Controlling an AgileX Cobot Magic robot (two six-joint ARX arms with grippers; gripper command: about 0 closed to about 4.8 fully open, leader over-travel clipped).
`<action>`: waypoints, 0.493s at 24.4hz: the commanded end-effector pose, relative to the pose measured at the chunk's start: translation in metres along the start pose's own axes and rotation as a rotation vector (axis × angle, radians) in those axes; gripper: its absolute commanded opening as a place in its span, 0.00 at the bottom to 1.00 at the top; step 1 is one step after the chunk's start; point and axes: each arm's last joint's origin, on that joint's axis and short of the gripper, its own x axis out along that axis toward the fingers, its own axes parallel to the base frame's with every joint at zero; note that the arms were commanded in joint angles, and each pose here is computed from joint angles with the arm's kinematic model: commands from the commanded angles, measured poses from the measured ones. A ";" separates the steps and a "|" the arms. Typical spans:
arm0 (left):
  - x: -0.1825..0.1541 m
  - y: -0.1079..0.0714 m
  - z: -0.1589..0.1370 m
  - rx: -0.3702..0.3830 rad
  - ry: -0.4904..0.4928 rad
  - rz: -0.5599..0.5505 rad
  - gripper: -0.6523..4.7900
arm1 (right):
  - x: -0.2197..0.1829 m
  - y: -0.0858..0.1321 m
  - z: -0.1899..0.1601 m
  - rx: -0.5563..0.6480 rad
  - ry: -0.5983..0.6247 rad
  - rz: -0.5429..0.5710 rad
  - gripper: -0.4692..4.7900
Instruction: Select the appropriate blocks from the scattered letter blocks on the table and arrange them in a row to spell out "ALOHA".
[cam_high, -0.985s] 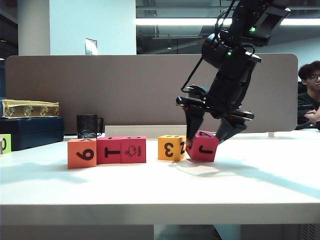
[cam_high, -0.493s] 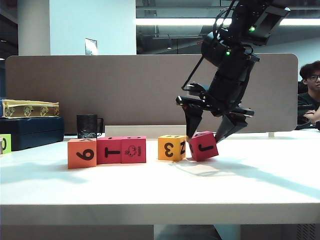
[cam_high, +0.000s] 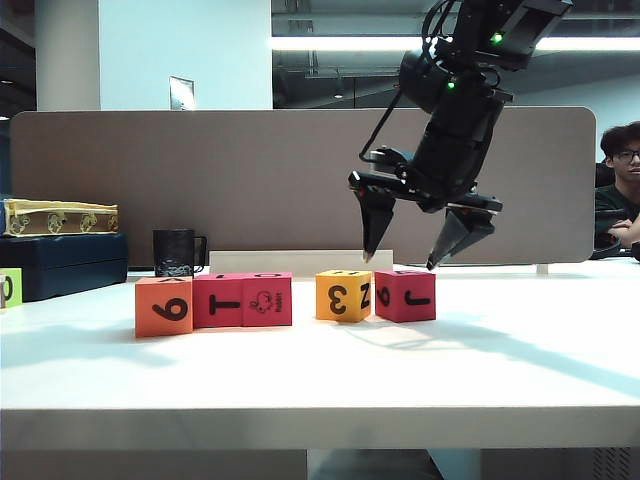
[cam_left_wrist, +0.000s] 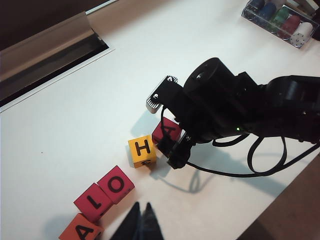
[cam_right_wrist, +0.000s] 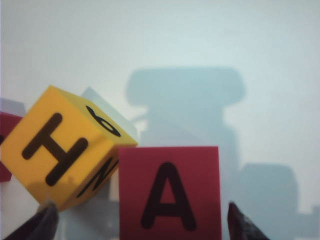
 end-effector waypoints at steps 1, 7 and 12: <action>-0.002 0.000 0.001 -0.002 -0.017 0.001 0.11 | -0.009 0.000 0.005 -0.022 -0.039 -0.047 0.91; -0.002 0.003 0.001 -0.006 -0.016 0.022 0.11 | -0.018 -0.021 0.003 -0.035 0.004 -0.143 0.23; -0.002 0.003 0.001 -0.003 -0.019 0.024 0.11 | -0.015 -0.045 -0.002 0.013 0.066 -0.171 0.13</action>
